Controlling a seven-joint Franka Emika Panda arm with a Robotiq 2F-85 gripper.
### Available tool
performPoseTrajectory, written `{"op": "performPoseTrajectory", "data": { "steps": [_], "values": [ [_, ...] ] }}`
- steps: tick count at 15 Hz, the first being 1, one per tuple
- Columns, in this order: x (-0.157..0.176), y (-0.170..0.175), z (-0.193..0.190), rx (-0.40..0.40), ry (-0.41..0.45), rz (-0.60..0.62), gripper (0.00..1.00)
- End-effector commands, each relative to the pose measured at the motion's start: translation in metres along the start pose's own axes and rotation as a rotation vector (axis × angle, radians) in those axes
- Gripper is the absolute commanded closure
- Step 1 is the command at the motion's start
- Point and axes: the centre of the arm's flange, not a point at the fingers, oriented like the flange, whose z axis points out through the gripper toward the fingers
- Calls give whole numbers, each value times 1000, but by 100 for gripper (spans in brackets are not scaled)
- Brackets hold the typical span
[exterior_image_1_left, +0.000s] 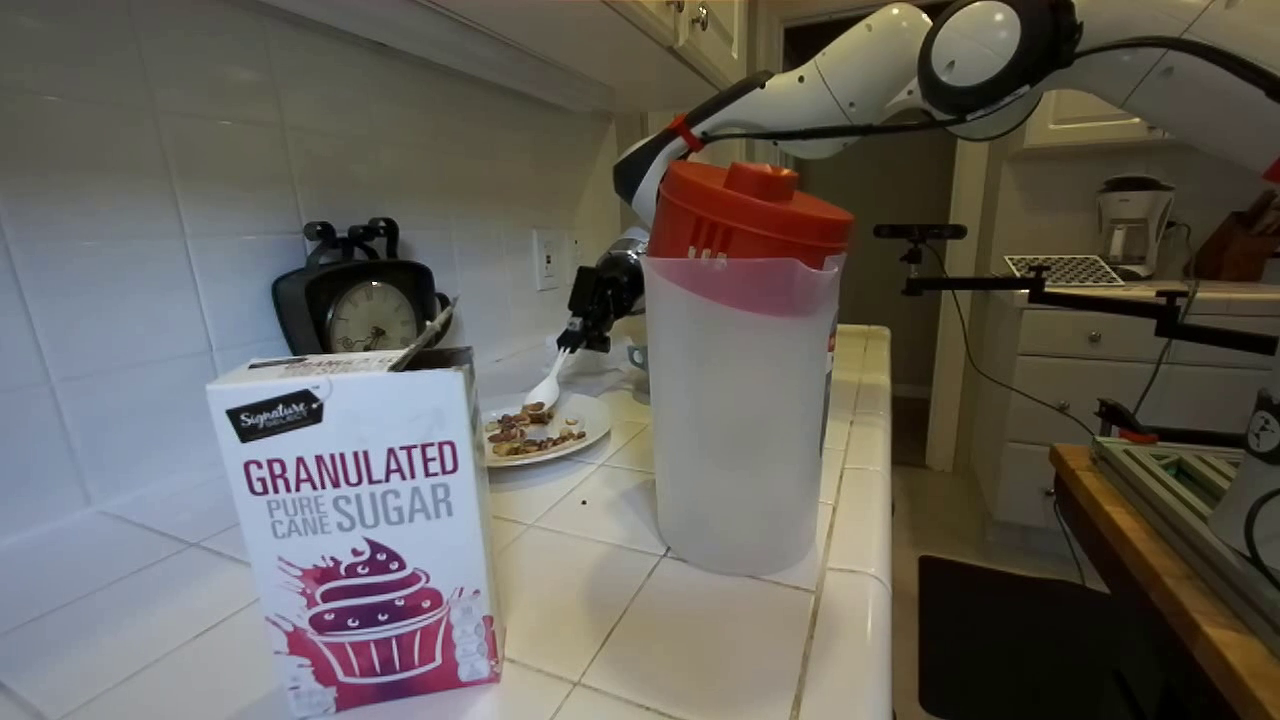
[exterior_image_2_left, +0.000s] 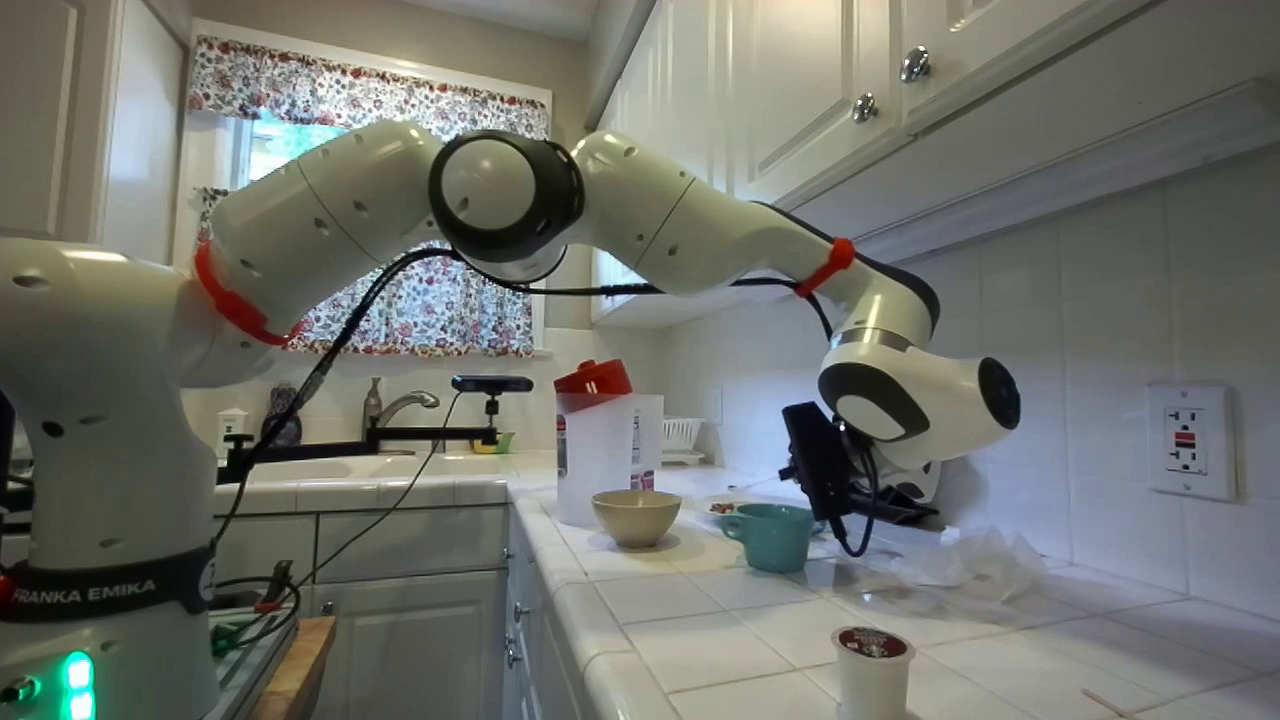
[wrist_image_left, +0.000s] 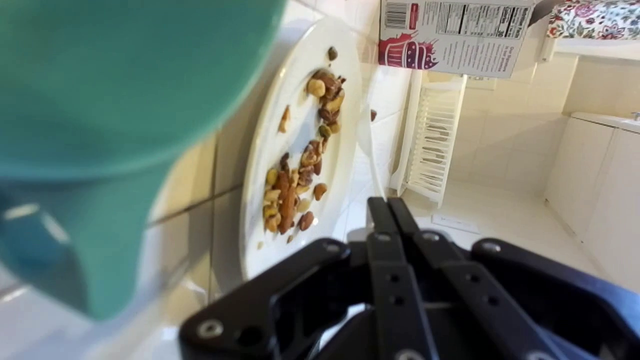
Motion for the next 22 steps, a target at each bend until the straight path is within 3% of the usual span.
{"op": "performPoseTrajectory", "data": {
  "steps": [1,9,22],
  "values": [
    [1,-6,-12,33,23,-45,99],
    [-24,-12,-43,25,102,-81,99],
    [-96,-19,-33,53,181,-103,99]
  ]
}}
